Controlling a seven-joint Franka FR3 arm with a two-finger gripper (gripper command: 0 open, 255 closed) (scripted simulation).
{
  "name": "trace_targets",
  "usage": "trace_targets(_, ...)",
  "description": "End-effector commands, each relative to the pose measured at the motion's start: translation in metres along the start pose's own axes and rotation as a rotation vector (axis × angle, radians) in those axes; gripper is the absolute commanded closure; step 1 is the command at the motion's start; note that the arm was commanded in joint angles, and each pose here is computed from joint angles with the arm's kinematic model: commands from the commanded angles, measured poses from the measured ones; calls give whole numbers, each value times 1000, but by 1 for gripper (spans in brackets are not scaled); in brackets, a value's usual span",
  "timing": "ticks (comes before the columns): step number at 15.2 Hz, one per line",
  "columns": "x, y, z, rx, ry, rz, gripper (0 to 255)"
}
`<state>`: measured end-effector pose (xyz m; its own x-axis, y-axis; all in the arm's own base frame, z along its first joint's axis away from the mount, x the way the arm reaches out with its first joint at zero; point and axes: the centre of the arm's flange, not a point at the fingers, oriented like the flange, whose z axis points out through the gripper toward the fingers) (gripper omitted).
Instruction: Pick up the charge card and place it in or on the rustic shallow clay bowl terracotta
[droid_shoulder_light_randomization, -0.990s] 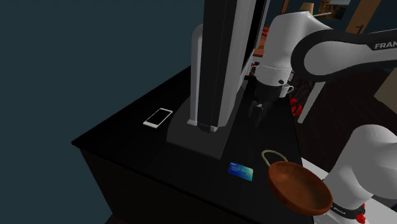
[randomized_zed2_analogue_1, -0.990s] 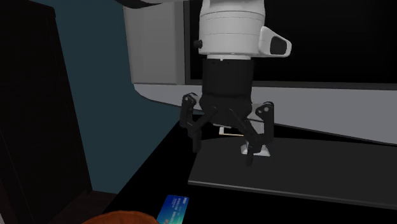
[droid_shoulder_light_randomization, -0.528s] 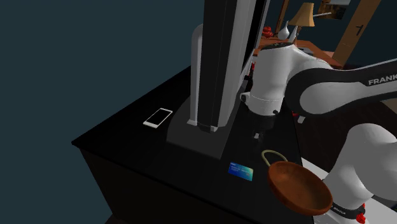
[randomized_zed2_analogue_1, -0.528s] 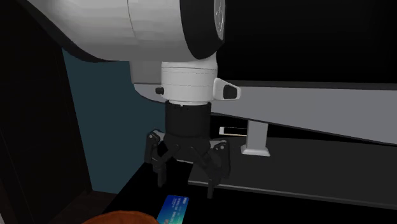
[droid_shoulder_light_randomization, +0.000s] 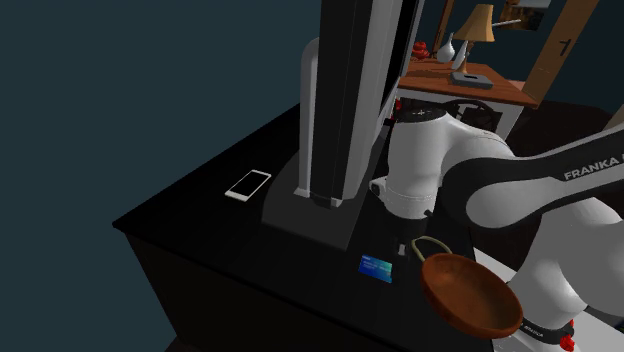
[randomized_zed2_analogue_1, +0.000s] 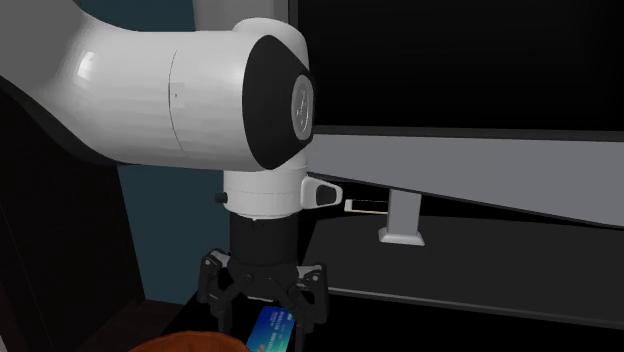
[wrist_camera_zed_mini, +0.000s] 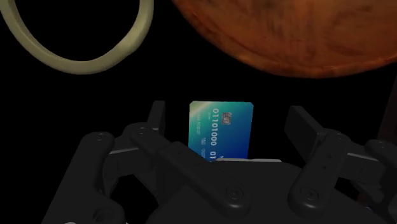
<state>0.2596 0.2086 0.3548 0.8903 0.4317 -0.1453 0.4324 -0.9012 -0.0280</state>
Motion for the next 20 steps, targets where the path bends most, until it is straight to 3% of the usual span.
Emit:
trace_targets(1, 0, -1, 11, 0, 0, -1, 0)
trace_targets(11, 0, -1, 19, 0, 0, -1, 0)
trace_targets(12, 0, -1, 19, 0, 0, -1, 255)
trace_targets(20, 1, -1, 19, 0, 0, -1, 255)
